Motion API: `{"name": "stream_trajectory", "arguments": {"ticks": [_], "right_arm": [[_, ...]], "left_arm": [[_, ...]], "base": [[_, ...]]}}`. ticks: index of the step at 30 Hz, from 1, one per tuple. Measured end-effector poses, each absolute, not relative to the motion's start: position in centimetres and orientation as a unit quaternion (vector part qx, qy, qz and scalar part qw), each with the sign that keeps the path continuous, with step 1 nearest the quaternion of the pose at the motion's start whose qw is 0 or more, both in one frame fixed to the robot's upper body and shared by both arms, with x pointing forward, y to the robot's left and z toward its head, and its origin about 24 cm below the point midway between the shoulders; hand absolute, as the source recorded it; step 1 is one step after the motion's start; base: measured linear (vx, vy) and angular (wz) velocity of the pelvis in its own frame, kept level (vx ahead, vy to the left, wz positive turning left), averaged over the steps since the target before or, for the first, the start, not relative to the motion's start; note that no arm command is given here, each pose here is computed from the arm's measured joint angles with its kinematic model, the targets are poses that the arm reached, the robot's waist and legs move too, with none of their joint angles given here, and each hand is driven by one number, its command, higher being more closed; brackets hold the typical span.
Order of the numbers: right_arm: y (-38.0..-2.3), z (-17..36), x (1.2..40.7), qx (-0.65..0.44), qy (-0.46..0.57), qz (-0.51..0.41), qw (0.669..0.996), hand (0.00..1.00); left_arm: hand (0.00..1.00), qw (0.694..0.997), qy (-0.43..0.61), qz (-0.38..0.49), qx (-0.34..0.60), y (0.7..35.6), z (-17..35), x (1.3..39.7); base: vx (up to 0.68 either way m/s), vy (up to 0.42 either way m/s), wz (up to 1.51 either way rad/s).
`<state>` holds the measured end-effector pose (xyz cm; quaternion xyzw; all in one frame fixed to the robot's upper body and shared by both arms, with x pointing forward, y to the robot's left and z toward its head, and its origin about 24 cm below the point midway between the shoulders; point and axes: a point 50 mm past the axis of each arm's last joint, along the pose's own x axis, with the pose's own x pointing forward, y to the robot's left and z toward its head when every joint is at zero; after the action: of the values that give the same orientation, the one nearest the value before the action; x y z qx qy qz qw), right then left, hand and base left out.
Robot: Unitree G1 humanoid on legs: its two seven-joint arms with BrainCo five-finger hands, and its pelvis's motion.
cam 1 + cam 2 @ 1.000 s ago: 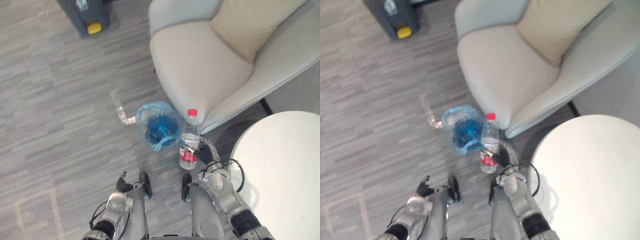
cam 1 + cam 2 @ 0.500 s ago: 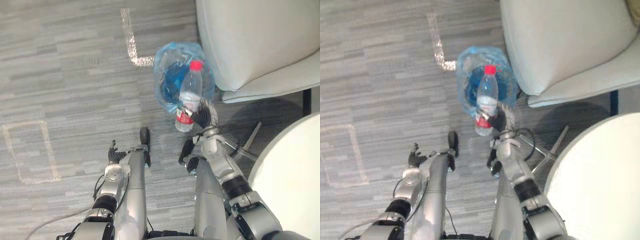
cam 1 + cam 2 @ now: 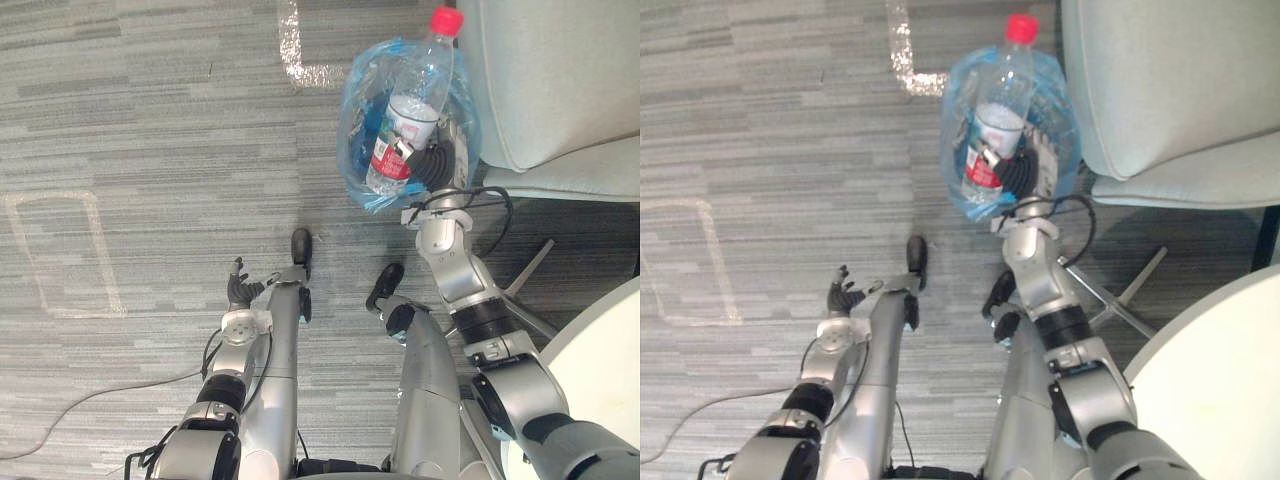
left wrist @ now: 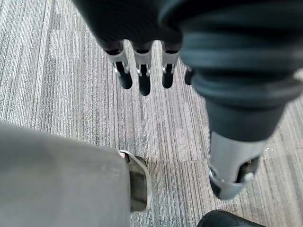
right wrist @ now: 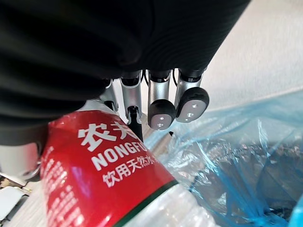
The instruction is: Gather rubbish on tea table into small bin, then transfer packed bag to large trash can.
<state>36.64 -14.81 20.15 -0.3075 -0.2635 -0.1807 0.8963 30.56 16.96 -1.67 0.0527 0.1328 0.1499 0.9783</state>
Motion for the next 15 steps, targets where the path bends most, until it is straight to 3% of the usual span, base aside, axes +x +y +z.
{"name": "stream_trajectory", "arguments": {"ticks": [7,8,15], "right_arm": [[-16.8,22.4,37.2,-0.297,-0.272,-0.229,0.886,1.00],[-17.2,22.3,37.5,-0.296,-0.262,-0.239,0.887,0.00],[-19.0,22.0,37.8,-0.295,-0.238,-0.280,0.882,0.00]], "left_arm": [[0.00,0.982,0.110,0.147,0.042,16.7,-0.7,31.3],[0.00,0.983,0.108,0.146,0.041,16.7,-0.6,31.3],[0.00,0.984,0.097,0.147,0.032,16.6,-0.2,31.6]], "base": [[0.01,-0.002,0.02],[0.02,-0.009,0.06],[0.00,-0.017,0.05]]}}
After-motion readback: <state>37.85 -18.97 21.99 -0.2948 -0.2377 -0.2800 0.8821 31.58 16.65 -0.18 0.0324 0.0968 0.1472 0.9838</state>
